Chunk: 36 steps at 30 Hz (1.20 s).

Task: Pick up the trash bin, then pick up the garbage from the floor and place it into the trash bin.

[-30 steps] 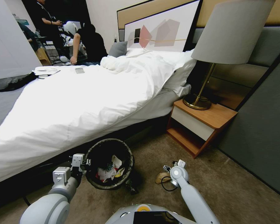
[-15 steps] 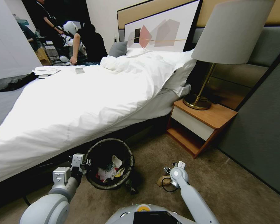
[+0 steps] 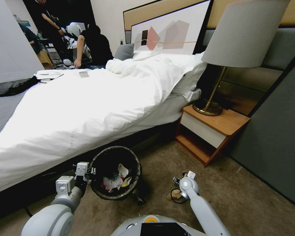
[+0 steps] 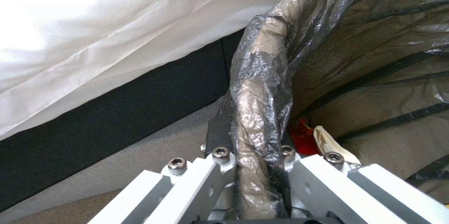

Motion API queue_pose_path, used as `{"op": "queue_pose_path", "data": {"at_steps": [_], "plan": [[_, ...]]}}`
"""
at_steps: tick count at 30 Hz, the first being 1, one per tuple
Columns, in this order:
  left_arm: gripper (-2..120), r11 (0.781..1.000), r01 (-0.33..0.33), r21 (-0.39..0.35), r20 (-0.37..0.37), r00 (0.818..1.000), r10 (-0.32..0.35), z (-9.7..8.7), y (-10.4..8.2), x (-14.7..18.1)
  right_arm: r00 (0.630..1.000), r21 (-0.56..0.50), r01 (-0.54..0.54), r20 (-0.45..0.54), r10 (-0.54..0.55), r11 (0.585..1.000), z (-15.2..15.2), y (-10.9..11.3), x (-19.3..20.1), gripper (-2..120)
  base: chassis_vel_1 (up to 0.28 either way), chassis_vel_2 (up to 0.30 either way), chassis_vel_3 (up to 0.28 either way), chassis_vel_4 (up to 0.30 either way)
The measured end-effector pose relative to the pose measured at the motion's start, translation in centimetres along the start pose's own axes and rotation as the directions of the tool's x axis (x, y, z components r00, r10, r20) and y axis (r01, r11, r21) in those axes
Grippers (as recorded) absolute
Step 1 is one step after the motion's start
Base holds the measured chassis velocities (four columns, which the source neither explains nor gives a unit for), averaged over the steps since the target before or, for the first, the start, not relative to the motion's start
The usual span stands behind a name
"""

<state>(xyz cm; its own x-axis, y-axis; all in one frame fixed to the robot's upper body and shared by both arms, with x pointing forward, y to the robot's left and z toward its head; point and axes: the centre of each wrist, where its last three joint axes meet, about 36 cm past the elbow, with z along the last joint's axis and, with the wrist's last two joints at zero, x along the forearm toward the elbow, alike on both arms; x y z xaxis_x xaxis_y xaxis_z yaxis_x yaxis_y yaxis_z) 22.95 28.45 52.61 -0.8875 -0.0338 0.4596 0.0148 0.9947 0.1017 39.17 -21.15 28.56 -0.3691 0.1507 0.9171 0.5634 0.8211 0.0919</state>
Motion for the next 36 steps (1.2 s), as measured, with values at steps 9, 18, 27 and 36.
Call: {"op": "queue_pose_path", "data": {"at_steps": [9,18,27,36], "plan": [[1,1.000,0.000,0.002,0.001,1.000,0.000,0.0,0.0,0.0,1.000,0.002,0.001,0.005,-0.001,1.000,-0.1,0.0,0.0,36,0.000,0.000,0.000,0.000],[1,1.000,0.000,-0.001,0.002,1.000,0.000,0.0,0.0,0.0,1.000,0.009,-0.005,0.013,0.005,1.000,-0.1,-0.1,-0.1,3,0.000,0.000,0.000,0.000],[1,1.000,-0.003,0.000,0.001,1.000,0.003,0.0,0.0,0.0,1.000,0.010,-0.009,0.021,0.008,1.000,-0.2,-0.3,-0.2,0,0.000,0.000,0.000,0.000],[1,1.000,-0.003,-0.002,0.000,1.000,0.003,0.0,0.0,0.0,0.988,0.038,0.011,0.153,-0.016,0.999,-2.0,-0.7,2.0,0,0.000,0.000,0.000,0.000]]}}
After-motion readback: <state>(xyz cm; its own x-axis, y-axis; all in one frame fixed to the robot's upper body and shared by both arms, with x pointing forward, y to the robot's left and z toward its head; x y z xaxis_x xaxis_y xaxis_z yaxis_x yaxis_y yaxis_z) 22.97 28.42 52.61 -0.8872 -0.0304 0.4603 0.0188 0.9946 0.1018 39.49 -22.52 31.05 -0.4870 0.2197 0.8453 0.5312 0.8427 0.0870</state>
